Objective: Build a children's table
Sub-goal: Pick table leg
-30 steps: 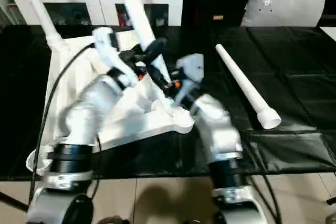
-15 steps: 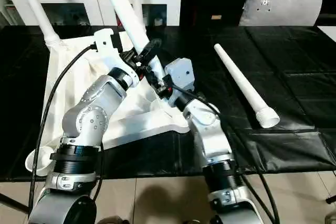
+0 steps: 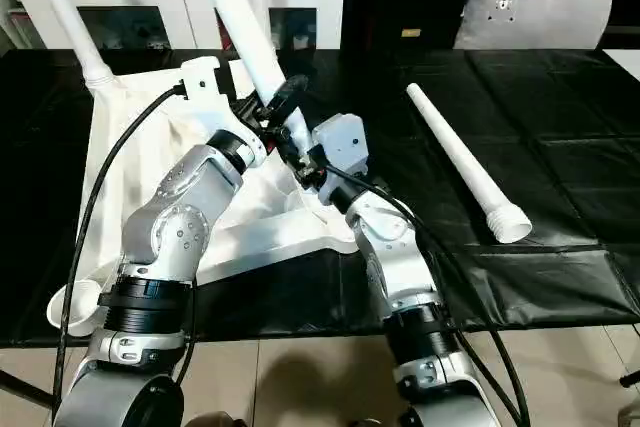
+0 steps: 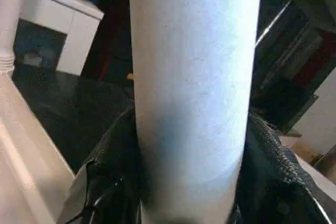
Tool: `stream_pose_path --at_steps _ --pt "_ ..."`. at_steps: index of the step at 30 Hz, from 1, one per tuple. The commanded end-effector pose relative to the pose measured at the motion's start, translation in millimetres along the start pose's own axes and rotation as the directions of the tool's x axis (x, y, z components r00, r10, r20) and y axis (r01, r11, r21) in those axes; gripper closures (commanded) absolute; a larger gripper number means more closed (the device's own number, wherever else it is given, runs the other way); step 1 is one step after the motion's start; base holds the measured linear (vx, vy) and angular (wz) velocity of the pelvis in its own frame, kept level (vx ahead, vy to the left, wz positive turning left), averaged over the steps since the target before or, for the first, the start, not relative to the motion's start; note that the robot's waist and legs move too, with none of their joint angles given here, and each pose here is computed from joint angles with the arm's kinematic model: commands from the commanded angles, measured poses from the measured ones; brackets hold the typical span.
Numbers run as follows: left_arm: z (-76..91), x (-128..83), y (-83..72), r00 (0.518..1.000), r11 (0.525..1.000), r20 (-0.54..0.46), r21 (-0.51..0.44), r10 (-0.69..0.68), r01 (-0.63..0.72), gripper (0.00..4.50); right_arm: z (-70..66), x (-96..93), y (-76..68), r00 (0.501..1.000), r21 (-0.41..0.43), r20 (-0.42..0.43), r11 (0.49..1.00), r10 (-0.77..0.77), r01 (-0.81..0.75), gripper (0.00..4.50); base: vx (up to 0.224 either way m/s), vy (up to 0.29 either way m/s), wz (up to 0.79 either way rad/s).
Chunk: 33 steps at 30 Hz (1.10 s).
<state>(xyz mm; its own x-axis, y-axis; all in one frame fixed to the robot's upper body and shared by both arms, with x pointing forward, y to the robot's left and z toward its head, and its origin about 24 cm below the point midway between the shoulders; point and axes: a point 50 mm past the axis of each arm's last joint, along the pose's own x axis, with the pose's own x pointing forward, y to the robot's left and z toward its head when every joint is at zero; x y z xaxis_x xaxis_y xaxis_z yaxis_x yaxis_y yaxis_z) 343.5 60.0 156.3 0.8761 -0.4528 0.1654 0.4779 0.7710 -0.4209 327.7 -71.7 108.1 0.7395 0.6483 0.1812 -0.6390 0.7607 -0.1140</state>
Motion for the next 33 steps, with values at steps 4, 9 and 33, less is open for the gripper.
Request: stream_pose_path --at_steps 4,9,33 --pt "15.2 2.2 6.5 1.0 0.999 0.022 0.031 -0.017 0.016 2.57 0.4 -8.4 -4.4 0.998 0.071 -0.005 0.995 0.066 -0.065 1.52 0.0 0.0 0.0" --pt "16.4 -1.7 19.1 0.995 0.995 -0.058 0.053 -0.079 0.082 2.57 0.4 -27.5 -21.9 0.991 0.155 -0.065 0.982 0.119 -0.108 1.12 0.0 0.0 0.0" --pt "24.4 -34.9 -7.5 0.641 0.689 -0.276 -0.131 -0.716 0.713 2.57 31.5 -68.8 -37.5 0.801 0.497 -0.022 0.702 0.598 -0.511 0.41 0.0 0.0 0.0"
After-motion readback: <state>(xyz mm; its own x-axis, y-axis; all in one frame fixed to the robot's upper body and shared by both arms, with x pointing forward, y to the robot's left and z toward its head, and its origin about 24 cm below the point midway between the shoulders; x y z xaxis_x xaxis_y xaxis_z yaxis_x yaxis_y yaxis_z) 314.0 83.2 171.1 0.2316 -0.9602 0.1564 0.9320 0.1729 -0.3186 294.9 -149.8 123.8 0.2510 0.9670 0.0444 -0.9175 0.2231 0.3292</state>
